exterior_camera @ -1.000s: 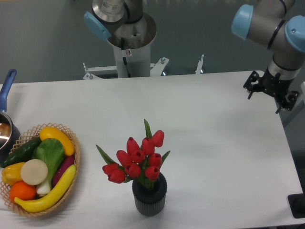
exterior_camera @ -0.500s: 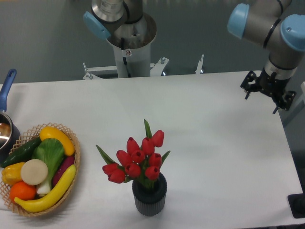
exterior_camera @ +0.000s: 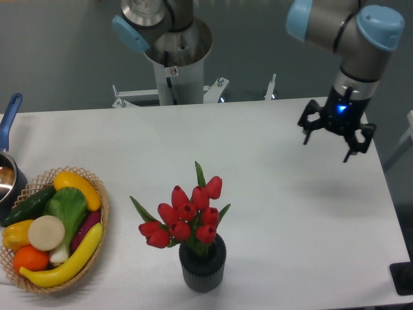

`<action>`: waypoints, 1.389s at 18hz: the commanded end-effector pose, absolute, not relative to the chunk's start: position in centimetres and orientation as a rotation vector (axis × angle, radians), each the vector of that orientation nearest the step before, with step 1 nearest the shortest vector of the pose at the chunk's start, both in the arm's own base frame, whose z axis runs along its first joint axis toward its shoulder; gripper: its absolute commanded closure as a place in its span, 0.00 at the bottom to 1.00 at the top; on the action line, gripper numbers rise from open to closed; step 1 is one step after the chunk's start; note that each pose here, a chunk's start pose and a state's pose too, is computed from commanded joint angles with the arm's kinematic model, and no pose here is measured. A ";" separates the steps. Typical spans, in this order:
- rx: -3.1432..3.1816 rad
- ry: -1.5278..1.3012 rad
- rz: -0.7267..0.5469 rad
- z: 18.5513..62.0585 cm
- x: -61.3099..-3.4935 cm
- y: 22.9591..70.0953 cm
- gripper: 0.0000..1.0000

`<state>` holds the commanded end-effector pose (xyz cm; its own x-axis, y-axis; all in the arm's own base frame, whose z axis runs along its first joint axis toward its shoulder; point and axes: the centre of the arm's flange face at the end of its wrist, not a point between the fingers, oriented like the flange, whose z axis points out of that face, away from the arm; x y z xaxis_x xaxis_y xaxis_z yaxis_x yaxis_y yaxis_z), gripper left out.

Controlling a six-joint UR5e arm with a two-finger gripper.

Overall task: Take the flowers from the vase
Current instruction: 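Move the open gripper down to the tulip stems above the vase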

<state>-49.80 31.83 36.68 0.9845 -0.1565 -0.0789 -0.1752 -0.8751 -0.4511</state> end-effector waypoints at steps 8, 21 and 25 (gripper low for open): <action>-2.385 0.242 -0.052 36.7 -44.4 33.9 0.00; -2.045 0.436 -0.156 32.5 -44.2 45.3 0.00; -1.987 0.450 -0.179 32.5 -44.7 46.9 0.00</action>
